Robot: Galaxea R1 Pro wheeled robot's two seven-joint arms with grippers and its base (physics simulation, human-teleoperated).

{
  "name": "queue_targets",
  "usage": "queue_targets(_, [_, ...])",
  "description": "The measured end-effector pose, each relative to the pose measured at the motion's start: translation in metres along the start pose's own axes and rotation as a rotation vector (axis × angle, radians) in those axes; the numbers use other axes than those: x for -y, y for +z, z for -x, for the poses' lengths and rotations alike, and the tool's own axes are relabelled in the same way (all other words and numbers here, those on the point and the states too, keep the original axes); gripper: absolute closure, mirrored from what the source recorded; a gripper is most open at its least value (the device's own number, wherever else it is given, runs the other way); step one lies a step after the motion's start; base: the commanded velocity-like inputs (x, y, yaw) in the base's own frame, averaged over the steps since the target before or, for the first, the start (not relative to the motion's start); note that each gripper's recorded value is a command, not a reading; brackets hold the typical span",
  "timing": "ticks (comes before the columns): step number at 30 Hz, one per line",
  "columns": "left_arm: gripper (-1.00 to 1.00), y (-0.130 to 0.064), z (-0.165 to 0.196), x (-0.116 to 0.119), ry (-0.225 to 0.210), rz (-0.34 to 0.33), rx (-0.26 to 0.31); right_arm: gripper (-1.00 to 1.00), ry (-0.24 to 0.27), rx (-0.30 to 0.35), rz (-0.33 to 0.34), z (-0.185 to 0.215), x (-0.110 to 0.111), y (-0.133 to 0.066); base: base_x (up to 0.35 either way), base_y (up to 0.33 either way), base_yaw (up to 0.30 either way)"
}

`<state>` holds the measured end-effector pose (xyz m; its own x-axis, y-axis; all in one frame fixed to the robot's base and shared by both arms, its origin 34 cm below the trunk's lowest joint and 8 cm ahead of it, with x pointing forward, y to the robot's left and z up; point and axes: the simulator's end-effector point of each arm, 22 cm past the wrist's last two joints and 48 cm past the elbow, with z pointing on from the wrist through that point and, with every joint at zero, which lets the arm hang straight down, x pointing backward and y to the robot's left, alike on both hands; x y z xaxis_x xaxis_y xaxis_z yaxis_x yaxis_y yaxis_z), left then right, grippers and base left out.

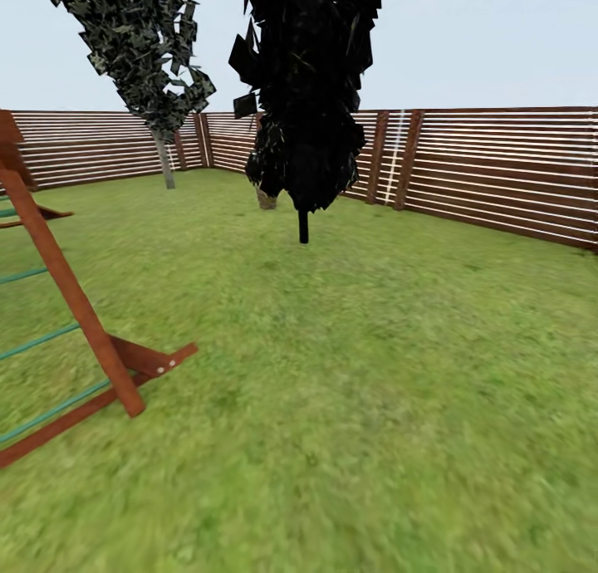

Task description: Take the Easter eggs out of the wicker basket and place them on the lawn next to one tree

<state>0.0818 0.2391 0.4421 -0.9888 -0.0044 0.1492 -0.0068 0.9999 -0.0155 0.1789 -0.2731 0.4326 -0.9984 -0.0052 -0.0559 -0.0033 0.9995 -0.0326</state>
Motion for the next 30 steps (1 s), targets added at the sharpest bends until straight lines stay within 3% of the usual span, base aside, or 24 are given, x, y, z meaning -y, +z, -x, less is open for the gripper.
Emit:
queue_targets(8, [-1.00,-0.0001,-0.0001,0.0004,0.003,-0.001,0.001,-1.00,-0.001,0.000,0.002,-0.0002,-0.0012,-0.0001,0.291,0.000,-0.159])
queue_targets(30, [-1.00,-0.0001,-0.0001,0.0005,0.004,-0.001,0.001,-1.00,-0.002,0.000,0.004,-0.0001,-0.0026,-0.0001,0.339,0.000,-0.003])
